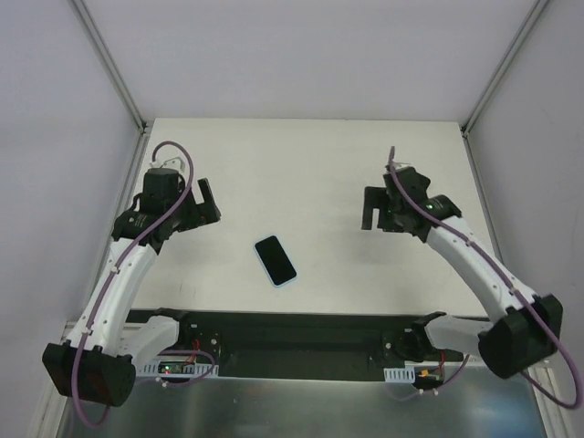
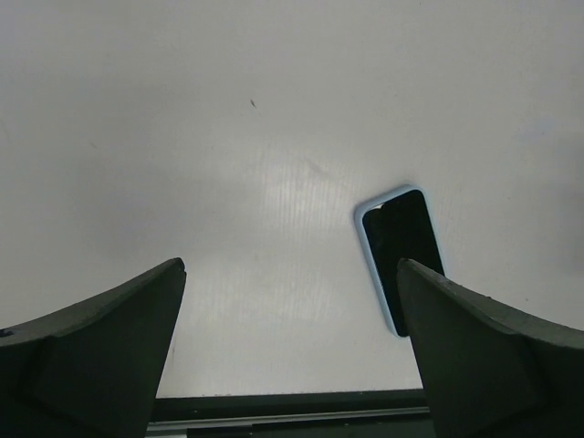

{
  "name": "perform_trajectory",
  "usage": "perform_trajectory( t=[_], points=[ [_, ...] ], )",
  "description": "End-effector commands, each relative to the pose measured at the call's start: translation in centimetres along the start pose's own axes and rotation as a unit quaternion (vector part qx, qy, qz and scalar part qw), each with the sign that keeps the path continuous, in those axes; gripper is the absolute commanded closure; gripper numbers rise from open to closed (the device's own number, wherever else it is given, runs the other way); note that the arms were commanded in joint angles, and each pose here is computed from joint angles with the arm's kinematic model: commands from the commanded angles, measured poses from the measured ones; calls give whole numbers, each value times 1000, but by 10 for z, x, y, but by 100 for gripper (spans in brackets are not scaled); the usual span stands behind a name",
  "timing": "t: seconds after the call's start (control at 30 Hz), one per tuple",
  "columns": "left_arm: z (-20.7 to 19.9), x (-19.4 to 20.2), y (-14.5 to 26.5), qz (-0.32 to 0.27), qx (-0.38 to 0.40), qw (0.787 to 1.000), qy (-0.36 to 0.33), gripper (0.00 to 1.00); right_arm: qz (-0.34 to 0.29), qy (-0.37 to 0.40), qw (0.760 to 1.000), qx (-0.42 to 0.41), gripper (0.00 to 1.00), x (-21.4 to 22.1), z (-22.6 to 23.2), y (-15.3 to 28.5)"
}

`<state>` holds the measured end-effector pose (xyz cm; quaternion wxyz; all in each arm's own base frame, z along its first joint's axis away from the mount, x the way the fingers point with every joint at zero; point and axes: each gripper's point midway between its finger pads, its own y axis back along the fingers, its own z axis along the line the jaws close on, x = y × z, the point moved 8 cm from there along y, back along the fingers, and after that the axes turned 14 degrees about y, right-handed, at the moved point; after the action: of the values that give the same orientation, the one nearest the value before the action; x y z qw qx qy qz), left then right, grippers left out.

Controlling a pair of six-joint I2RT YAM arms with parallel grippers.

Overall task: Take the phone out of the phone case
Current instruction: Pick up the phone at the center of the board.

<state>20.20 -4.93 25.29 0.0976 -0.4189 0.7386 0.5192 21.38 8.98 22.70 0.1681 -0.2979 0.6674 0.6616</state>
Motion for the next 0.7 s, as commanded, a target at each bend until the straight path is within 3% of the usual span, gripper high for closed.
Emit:
perform_trajectory(
  t=[0.0, 0.27, 0.43, 0.67],
  points=[
    [-8, 19, -15, 103, 10, 994, 29, 1, 42, 19, 999, -10, 4, -14, 23, -26],
    [-16, 57, -25, 153, -22, 988, 12, 1, 92, -57, 992, 56, 4, -44, -11, -78],
    [-15, 59, -21, 150, -17, 988, 14, 1, 127, -116, 978, 116, 4, -70, -55, -116],
    [-16, 58, -16, 139, -11, 990, 20, 1, 181, -173, 961, 120, 4, -85, -88, -169]
  ],
)
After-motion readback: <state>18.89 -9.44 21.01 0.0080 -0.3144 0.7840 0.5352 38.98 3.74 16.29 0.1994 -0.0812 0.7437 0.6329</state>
